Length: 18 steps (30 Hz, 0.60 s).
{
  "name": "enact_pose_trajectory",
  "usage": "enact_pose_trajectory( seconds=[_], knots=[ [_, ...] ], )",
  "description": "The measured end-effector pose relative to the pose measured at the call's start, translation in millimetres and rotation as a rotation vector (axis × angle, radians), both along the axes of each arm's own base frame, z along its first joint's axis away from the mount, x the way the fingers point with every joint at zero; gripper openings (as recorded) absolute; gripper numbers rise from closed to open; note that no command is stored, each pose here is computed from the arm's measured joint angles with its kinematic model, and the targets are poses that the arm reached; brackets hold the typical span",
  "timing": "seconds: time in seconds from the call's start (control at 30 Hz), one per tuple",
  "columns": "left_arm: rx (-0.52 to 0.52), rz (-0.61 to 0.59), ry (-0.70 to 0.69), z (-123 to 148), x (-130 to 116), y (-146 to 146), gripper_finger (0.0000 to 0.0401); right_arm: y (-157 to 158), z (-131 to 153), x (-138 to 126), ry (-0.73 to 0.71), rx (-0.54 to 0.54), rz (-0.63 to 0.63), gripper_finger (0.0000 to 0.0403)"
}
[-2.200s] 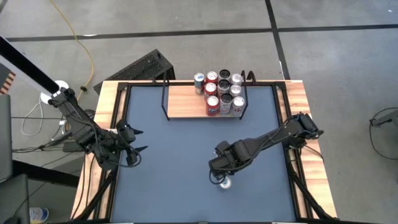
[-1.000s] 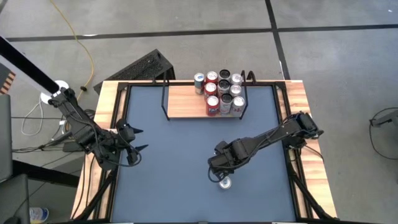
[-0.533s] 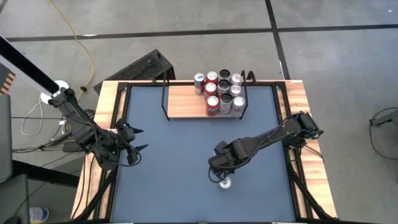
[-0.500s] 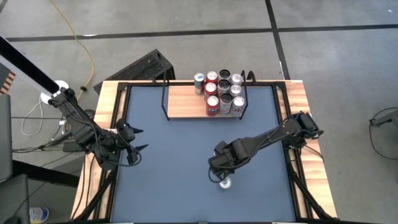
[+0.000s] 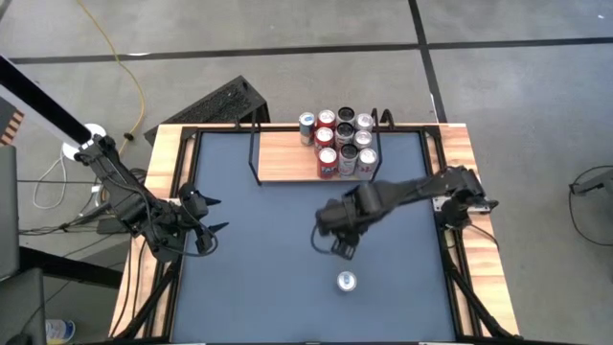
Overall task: Place canned beverage on shelf
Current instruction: Put the top blue soda can on the shelf aligned with the other blue soda can
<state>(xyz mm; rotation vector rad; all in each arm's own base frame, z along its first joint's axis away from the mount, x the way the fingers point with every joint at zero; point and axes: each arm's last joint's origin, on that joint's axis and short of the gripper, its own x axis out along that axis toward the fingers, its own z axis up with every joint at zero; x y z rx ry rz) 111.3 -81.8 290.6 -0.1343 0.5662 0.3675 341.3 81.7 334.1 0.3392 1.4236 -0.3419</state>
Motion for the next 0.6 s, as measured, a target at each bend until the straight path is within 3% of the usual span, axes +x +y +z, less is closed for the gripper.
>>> enact_pose_trajectory(
  seconds=[0.13, 0.37, 0.6],
  knots=[
    [-0.004, 0.003, -0.002, 0.0, 0.0, 0.0, 0.0311, -24.9, 25.5, 6.3, -0.102, -0.009, 0.064, 0.0170],
    [-0.017, 0.012, -0.007, 0.0, 0.1, 0.0, 0.0311, -72.5, 68.4, 13.1, -0.324, -0.117, 0.055, 0.0169],
    [-0.048, 0.033, -0.019, 0.0, 0.0, 0.0, 0.0311, -127.4, 79.6, 21.8, -0.446, -0.228, 0.070, 0.0169]
  ],
)
